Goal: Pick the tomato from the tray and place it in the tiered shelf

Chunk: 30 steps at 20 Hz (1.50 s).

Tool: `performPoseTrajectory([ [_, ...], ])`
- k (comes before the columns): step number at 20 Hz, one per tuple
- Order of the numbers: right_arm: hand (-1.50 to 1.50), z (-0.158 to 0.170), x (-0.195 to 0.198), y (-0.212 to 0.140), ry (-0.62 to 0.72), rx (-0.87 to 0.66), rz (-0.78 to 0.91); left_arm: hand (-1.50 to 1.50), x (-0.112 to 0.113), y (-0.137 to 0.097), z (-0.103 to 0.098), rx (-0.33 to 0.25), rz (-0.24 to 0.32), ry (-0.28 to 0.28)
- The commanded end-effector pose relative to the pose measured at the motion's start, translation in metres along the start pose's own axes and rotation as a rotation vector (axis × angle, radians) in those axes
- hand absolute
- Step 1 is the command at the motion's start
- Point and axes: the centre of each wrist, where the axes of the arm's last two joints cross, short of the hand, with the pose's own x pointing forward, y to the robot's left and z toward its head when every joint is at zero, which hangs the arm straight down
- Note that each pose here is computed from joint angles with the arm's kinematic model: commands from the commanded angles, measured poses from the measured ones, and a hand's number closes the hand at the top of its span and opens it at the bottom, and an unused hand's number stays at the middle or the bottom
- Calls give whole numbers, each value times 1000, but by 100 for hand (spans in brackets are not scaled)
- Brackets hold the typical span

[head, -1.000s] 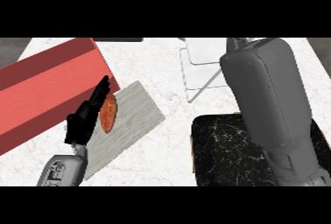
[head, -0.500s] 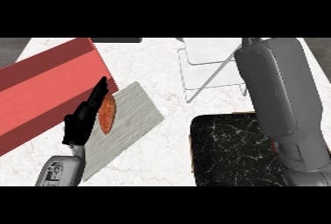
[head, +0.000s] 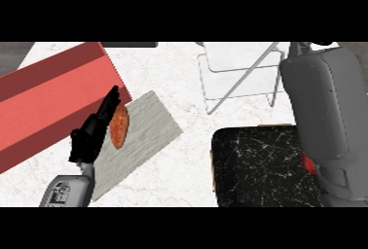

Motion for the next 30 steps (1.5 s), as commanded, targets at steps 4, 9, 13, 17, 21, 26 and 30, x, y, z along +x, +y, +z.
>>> performPoseTrajectory([
  [4, -150, -6, 9, -22, 24, 28, -138, 0, -4, 3, -10, 7, -5, -1],
  [9, -150, -8, 39, -34, 14, 73, -188, 0, 2, -10, -10, 2, 13, 25],
  [13, -150, -22, 35, -61, 76, 4, -342, 0, -1, -13, 6, -9, -6, 1],
  [17, -150, -37, 28, -98, 144, -139, -491, 0, 2, 3, 2, 4, 4, 3],
  [21, -150, -49, 20, -145, 232, -186, -430, 0, -8, 0, 5, 17, 11, 30],
  [26, -150, -44, -11, -195, 371, -121, -369, 0, -6, 16, 7, 29, 1, 32],
  [30, -150, -55, -61, -246, 382, -93, -289, 0, -4, 21, 7, 43, -4, 35],
])
